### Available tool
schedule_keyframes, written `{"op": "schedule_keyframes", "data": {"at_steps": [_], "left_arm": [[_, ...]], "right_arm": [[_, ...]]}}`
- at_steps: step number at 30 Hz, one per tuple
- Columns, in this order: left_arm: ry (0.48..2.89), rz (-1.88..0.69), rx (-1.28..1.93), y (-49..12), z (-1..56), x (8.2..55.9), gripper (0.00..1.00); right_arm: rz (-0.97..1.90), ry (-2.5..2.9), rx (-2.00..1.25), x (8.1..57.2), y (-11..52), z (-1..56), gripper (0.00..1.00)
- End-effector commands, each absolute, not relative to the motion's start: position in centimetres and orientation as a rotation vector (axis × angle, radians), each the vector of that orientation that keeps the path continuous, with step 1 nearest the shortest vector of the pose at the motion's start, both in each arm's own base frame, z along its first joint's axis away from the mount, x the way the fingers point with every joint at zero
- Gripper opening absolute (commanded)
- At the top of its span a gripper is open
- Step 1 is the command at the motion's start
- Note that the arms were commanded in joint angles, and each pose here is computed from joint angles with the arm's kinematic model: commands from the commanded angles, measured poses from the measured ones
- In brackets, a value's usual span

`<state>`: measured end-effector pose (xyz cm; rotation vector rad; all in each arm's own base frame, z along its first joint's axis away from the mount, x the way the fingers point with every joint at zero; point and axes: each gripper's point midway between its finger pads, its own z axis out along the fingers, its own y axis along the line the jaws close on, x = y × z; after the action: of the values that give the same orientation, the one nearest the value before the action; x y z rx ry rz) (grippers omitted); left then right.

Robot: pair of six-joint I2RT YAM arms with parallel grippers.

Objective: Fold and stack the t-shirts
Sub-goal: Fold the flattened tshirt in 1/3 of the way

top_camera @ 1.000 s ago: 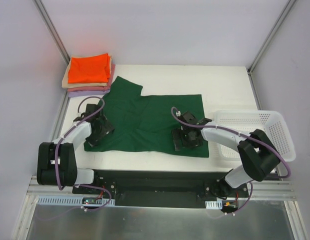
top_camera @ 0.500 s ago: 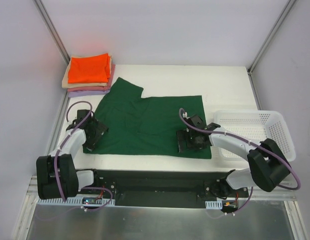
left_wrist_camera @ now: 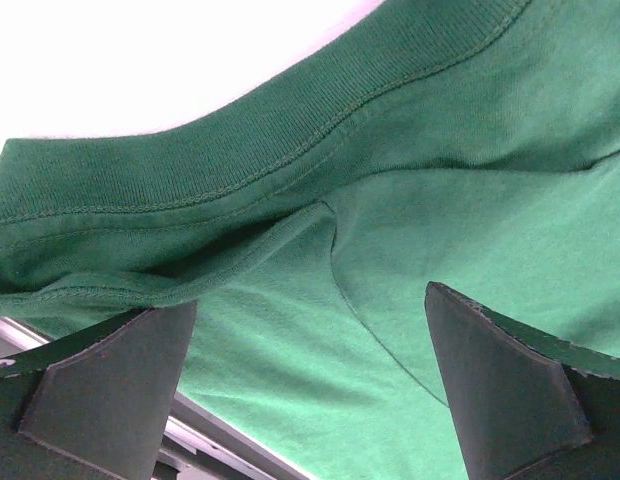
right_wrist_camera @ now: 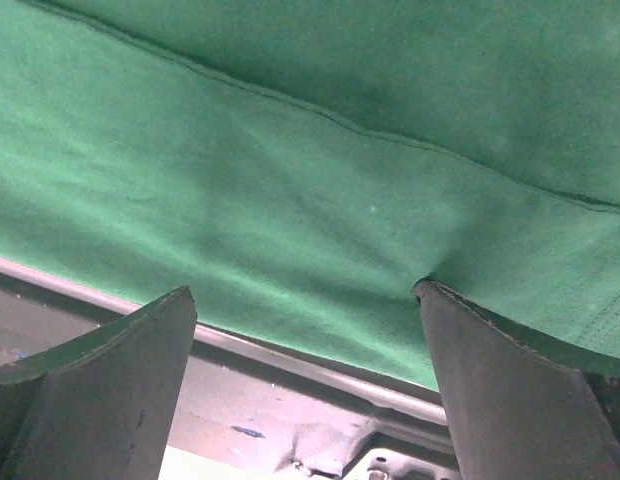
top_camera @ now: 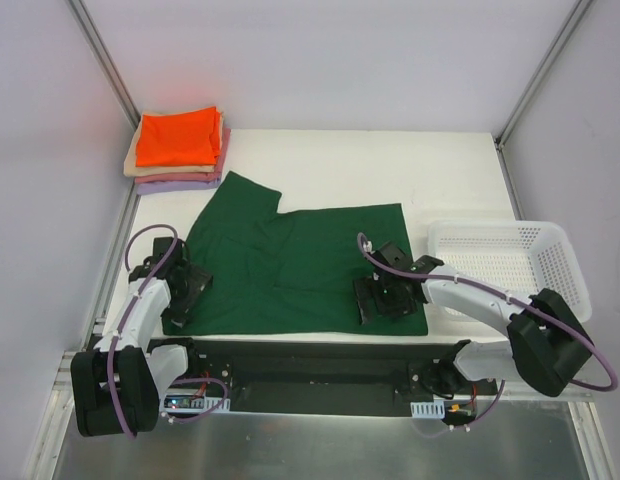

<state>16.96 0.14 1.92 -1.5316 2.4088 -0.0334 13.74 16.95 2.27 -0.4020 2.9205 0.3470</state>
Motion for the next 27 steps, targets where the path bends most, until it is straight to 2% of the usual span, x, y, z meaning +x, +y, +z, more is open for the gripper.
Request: {"op": "schedule_keyframes", "data": {"at_steps": [1, 9, 14, 19, 27], "left_arm": [[2.454, 0.133, -1.582, 1.4, 1.4, 14.4, 0.99], [2.436, 0.158, -1.587, 1.7, 1.3, 14.1, 0.99], [2.405, 0.120, -1.531, 2.0, 3.0, 15.9, 0.99], [2.350, 0.012, -1.480, 1.5, 5.5, 18.0, 0.99], [2.193, -0.139, -1.358, 1.5, 13.5, 23.7, 0.99]], "right_arm": [[0.282, 3.050, -0.401, 10.0, 15.1, 1.7, 0.96], [0.271, 3.039, -0.379, 10.2, 15.1, 1.4, 0.96], [0.350, 2.987, -0.383, 10.7, 16.0, 2.5, 0.96], [0.258, 2.810, -0.378, 14.4, 15.8, 5.3, 0.96], [0.169, 2.494, -0.275, 21.7, 16.3, 13.5, 0.96]]}}
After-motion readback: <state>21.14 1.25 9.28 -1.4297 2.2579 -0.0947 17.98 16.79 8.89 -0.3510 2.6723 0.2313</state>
